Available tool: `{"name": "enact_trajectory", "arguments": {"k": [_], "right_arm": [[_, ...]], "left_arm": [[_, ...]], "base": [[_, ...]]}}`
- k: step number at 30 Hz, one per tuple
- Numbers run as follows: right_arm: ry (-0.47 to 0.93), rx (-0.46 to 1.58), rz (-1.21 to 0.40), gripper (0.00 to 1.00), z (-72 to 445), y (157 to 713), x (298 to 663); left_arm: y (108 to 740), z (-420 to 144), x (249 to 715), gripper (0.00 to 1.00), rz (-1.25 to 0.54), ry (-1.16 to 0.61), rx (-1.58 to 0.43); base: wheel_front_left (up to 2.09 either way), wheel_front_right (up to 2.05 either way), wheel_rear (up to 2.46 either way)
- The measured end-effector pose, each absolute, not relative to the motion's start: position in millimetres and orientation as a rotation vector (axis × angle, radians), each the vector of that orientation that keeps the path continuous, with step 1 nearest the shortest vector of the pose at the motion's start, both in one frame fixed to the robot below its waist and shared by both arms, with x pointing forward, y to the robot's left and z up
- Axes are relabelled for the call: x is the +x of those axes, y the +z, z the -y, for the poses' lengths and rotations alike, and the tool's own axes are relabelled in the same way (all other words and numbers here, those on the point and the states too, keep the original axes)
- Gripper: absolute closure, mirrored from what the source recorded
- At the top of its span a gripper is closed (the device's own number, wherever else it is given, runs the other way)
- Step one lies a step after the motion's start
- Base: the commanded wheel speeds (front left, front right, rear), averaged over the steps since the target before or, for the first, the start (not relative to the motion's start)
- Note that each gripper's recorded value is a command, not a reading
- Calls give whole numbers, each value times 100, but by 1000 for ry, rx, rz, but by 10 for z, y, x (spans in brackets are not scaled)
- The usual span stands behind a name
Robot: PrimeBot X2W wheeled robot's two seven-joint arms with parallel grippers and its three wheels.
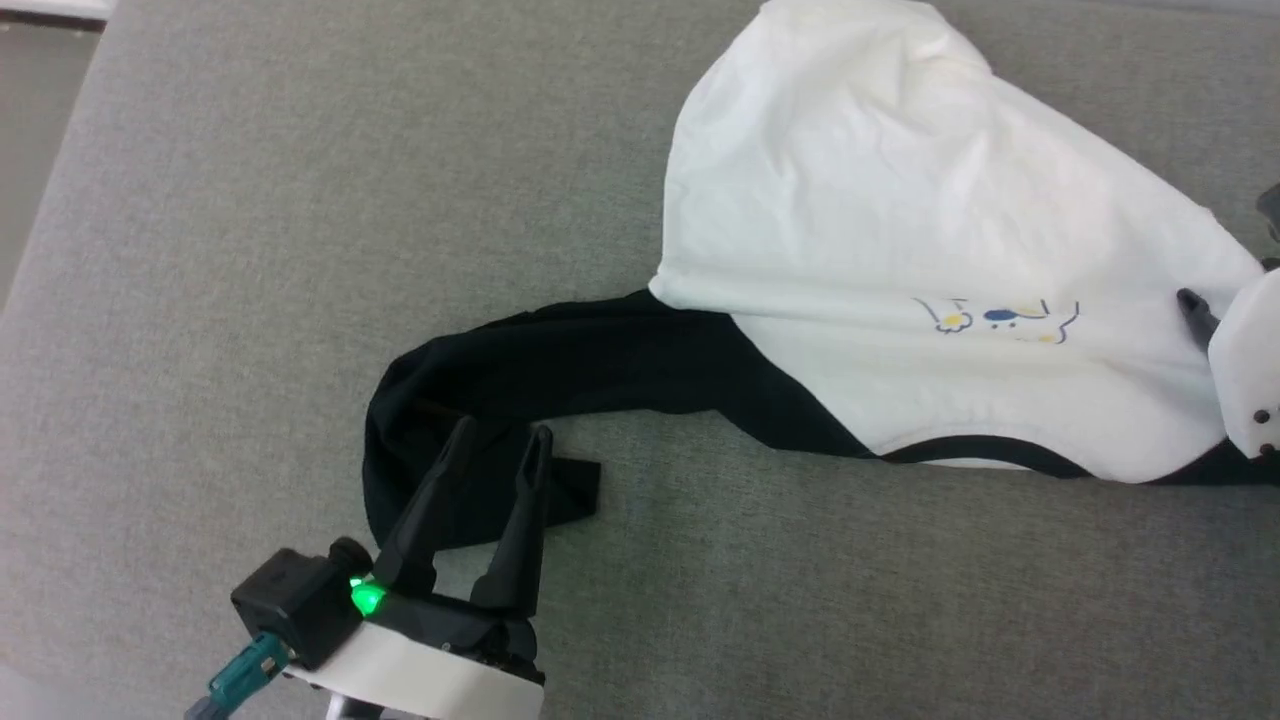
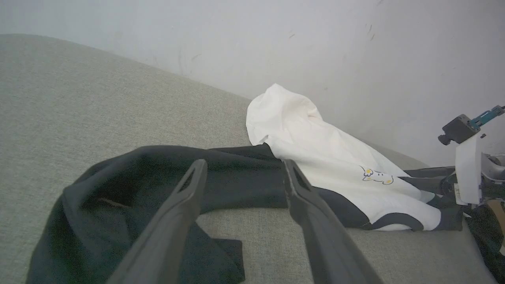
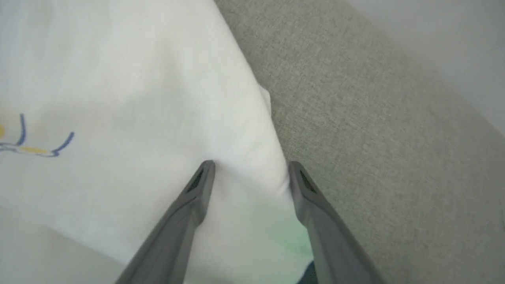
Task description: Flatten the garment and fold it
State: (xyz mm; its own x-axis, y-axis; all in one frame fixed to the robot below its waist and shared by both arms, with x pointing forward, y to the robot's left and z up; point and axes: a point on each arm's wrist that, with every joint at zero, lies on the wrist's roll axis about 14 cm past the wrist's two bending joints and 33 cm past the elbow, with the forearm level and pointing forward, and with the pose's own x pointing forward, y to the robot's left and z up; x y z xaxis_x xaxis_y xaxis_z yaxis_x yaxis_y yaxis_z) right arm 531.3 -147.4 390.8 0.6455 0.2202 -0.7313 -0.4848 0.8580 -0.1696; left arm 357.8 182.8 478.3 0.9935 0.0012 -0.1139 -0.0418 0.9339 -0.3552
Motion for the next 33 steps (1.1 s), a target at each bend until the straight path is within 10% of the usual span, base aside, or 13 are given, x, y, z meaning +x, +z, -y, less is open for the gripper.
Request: {"name": "enact_trajectory", "arguments": {"k": [1, 2, 4, 20, 23, 24, 33], "right_arm": [[421, -373, -782, 0, 1451, 3846, 5311], [425, -376, -784, 60, 1438, 3809, 5325], [430, -370, -767, 100, 1400, 3795, 5390], [355, -494, -454, 100, 1435, 4438, 6233], [357, -515, -509, 42, 1429, 4187, 6227], [361, -519, -520, 0, 1416, 4117, 6222], [384, -437, -427, 0, 1253, 4262, 6214]], "left_arm": [[4778, -1842, 3583, 0, -113, 24, -363], [4769, -1855, 3586, 0, -116, 30, -361], [4743, -1882, 3576, 0, -123, 42, -358], [4605, -1820, 3632, 0, -153, 40, -385], [4556, -1843, 3635, 0, -166, 50, -379], [4544, -1850, 3642, 0, -169, 52, -377], [4561, -1832, 3671, 0, -161, 39, -375]], "base": [[0, 0, 0], [0, 0, 0], [0, 0, 0], [0, 0, 0], [0, 0, 0], [0, 0, 0], [0, 0, 0]]}}
